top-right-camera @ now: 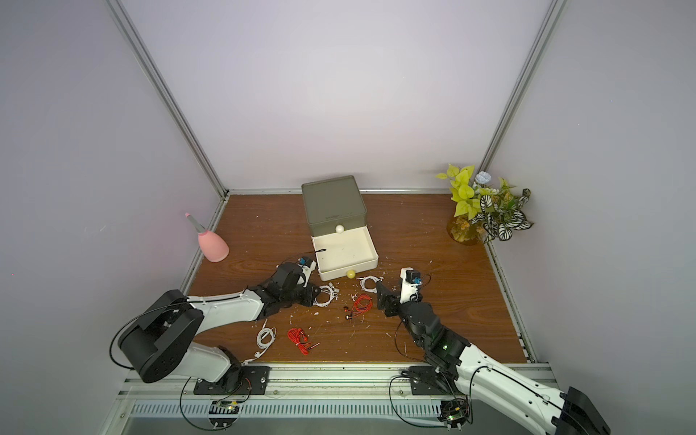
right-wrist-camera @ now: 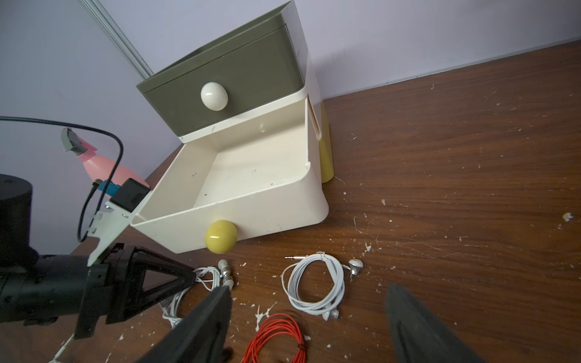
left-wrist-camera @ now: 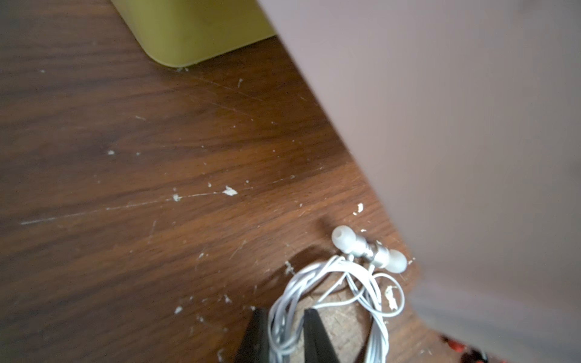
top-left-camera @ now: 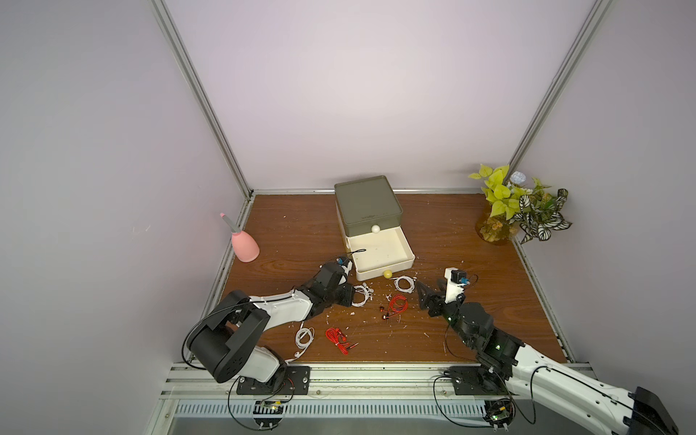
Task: Place the wired earphones into the drawer by color
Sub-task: Pick up the wired earphones from the center of the board, then place the wired earphones in the drawer.
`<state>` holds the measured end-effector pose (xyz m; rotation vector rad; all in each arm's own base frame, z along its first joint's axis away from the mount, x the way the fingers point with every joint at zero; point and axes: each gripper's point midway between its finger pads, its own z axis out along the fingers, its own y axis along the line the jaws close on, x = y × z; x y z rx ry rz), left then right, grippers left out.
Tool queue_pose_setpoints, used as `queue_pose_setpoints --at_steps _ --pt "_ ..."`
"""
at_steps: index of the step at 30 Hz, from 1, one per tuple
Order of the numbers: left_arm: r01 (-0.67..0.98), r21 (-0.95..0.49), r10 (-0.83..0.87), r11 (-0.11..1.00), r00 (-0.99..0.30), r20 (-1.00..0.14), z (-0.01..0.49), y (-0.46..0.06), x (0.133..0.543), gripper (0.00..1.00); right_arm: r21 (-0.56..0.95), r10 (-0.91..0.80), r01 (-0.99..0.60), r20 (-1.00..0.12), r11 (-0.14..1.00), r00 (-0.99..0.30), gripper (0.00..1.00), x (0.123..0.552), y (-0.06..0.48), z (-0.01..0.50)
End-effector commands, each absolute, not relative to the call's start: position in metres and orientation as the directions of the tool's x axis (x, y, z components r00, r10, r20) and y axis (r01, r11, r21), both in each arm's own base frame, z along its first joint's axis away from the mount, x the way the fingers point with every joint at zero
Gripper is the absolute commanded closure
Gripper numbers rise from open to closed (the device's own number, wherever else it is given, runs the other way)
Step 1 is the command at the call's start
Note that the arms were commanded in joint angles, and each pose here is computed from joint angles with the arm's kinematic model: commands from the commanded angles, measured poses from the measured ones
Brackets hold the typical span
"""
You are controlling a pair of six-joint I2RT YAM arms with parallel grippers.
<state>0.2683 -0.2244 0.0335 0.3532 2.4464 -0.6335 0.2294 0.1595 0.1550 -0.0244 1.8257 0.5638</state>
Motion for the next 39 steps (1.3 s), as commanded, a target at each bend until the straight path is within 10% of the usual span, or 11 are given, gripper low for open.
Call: queue_pose_setpoints --at_steps 1,39 --pt "0.377 -0.360 0.108 0.854 -0.803 -0.586 0.030 -0.222 0.262 0.90 0.376 0.283 -0.287 -0.905 0.881 -0.317 0.16 0.231 0.157 0.160" --pt "0.356 -0.297 -0.012 0.886 -0.624 -0.782 0.179 -0.186 0.264 1.00 0.376 0.282 -0.306 -0.908 0.875 -0.311 0.16 0.232 0.162 0.166"
